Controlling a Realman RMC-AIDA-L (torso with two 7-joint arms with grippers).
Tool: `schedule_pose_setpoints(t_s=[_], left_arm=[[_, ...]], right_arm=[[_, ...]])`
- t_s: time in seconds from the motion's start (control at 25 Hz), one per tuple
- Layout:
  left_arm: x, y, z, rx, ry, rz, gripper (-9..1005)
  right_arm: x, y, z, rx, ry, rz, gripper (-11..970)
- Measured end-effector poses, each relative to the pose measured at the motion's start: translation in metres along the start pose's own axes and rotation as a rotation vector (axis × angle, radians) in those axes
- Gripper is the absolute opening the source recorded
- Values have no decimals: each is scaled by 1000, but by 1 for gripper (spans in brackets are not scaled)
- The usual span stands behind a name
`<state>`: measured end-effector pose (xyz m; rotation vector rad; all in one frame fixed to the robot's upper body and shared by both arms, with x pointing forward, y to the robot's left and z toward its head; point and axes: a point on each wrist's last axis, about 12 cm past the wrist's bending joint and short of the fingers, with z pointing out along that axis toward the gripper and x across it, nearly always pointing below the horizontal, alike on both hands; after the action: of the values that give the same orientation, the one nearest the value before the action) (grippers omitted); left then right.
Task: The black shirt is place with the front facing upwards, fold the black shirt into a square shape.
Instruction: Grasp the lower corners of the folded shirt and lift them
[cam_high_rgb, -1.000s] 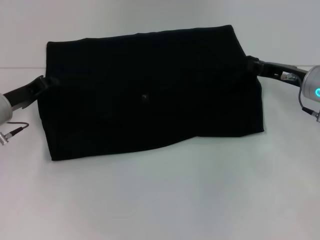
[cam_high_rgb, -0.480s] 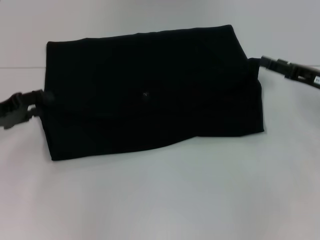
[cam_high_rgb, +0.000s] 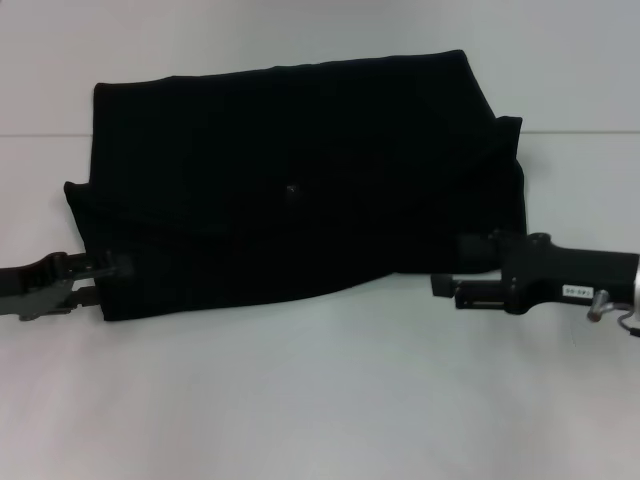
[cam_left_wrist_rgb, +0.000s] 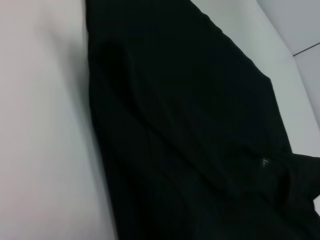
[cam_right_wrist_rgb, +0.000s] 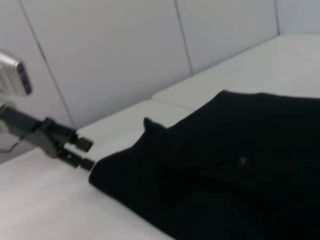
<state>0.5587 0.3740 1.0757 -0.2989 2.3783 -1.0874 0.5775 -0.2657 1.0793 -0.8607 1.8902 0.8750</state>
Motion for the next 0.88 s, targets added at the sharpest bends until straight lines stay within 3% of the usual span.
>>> schedule_pose_setpoints(t_s=[0.28, 0.88], left_arm=[[-5, -2, 10, -37, -22, 17, 818], [-6, -12, 22, -66, 73, 66, 742]], right_arm=[[5, 5, 7, -13, 19, -11, 903], [4, 2, 2, -3, 11, 2, 903]])
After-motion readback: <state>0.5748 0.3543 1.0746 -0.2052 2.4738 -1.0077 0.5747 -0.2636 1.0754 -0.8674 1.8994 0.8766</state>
